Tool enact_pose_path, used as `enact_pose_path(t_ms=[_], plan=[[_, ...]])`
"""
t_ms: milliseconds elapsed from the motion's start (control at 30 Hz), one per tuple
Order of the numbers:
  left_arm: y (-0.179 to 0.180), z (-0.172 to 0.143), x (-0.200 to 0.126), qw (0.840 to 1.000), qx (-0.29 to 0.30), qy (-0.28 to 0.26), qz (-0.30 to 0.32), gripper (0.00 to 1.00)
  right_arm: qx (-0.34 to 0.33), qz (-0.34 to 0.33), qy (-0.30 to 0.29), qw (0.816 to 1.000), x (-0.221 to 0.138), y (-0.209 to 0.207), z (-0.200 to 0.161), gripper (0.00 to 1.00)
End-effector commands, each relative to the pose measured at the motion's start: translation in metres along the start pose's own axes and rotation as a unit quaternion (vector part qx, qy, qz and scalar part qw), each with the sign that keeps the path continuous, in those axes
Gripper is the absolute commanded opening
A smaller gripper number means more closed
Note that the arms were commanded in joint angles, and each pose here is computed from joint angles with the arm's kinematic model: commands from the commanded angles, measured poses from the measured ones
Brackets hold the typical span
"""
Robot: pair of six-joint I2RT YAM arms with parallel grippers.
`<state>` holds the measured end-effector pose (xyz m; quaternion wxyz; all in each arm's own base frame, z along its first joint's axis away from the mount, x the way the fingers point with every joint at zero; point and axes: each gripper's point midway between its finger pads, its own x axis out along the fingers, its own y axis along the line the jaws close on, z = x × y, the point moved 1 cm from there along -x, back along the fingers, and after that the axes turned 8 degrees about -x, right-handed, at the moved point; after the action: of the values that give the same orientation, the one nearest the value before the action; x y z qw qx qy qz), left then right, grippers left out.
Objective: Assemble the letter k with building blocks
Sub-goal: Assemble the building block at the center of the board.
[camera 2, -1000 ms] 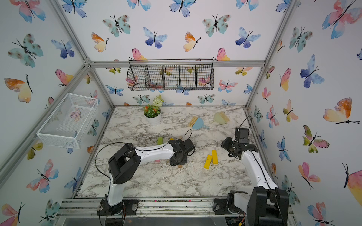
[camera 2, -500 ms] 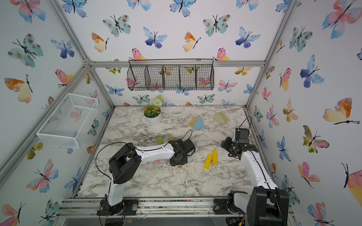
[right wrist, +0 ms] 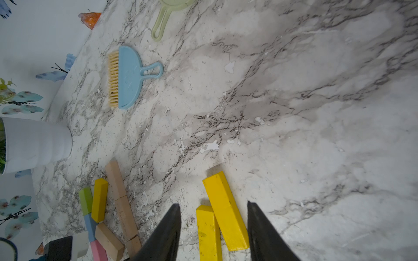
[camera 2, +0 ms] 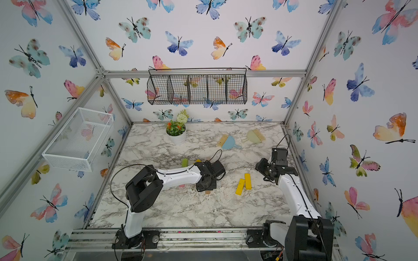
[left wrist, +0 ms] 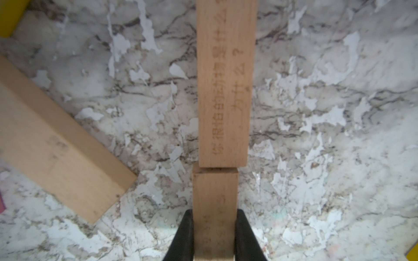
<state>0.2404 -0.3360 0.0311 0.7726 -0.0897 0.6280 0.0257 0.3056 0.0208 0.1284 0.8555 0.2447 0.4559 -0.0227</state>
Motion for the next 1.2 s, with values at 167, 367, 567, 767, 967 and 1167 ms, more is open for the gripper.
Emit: enact_pose_path(t_ms=[167, 367, 567, 767, 967, 1167], plan=[[0.0069, -0.0046, 0.0208, 1.0, 0.016, 0.004, 0.023, 0.0, 0.004, 0.003, 0.004, 1.0, 0.0028, -0.0009, -0.0017, 0.5], [0.0056, -0.006, 0.0228, 0.999, 0.022, 0.004, 0.025, 0.0, 0.003, 0.004, 0.005, 1.0, 0.0032, -0.0006, -0.0015, 0.5], [0.0062, -0.0075, 0.0241, 0.999, 0.022, 0.005, 0.026, 0.0, 0.003, 0.002, 0.005, 1.0, 0.0028, -0.0015, -0.0022, 0.5], [0.0059, -0.0094, 0.0272, 0.999, 0.024, 0.011, 0.027, 0.01, 0.003, 0.003, 0.006, 1.0, 0.0035, -0.0015, -0.003, 0.5], [0.0089, -0.0103, 0.0287, 0.999, 0.019, 0.017, 0.03, 0.14, 0.004, 0.002, 0.004, 1.0, 0.0023, -0.0021, -0.0037, 0.5], [0.0117, -0.0106, 0.0299, 0.999, 0.015, 0.018, 0.033, 0.21, 0.004, 0.003, 0.006, 1.0, 0.0035, -0.0024, -0.0047, 0.5]])
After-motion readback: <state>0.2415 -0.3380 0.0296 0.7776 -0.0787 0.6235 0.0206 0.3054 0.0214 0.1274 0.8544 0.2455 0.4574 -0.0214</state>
